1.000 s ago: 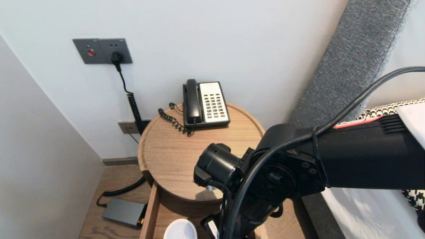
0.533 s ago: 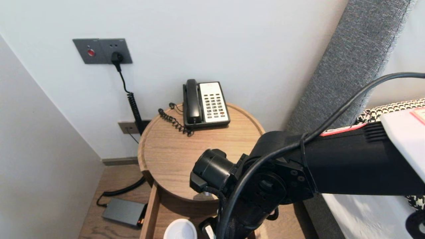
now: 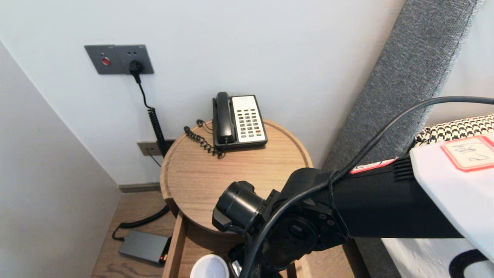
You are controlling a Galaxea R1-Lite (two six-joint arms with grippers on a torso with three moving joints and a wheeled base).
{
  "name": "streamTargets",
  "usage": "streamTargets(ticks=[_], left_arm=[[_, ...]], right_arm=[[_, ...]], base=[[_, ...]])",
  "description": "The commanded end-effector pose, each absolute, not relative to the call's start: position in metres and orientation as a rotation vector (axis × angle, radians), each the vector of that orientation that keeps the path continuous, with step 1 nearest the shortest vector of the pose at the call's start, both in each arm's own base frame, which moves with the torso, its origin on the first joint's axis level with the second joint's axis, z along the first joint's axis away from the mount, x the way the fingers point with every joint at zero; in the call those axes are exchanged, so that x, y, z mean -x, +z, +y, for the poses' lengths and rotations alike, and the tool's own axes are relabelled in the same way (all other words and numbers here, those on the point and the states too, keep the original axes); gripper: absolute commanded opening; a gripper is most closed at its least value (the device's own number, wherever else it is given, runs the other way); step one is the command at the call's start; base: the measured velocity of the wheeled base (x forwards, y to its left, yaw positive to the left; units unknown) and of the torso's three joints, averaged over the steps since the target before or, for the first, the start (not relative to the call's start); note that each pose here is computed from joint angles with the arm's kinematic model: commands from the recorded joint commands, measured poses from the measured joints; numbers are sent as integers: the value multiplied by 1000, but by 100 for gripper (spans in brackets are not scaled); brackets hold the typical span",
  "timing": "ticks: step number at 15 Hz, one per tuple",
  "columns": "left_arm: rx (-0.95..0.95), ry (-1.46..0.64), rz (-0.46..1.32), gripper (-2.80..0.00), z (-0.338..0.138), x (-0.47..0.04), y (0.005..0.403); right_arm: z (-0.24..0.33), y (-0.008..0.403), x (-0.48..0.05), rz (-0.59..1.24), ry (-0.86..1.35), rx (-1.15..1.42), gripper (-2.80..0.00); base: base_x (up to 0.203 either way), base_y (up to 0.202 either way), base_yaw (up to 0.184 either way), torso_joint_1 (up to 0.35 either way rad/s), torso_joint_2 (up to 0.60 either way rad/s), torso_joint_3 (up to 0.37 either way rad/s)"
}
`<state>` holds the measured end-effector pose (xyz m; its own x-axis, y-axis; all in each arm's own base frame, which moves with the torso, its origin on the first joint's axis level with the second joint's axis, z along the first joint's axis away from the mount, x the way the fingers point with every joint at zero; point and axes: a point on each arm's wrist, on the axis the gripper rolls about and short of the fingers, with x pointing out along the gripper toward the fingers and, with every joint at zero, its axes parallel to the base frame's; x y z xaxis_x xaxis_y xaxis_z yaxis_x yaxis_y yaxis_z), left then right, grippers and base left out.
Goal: Put the remote controls on the table in the drawer one by one
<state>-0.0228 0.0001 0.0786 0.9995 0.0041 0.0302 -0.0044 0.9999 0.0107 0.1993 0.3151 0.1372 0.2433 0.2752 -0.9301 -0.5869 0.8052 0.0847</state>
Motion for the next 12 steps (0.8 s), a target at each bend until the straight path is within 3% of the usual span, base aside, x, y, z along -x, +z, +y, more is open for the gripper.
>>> streamTargets(ticks=[1,12], left_arm=[[-11,5,-20,-280,0,22,75],[-11,5,-20,-280,0,22,75]], right_arm=[[316,131,-201,1188,583,315,-280],[321,123,-204,1058,559,280,-280]], base=[[0,0,0,0,0,0],[0,0,0,0,0,0]])
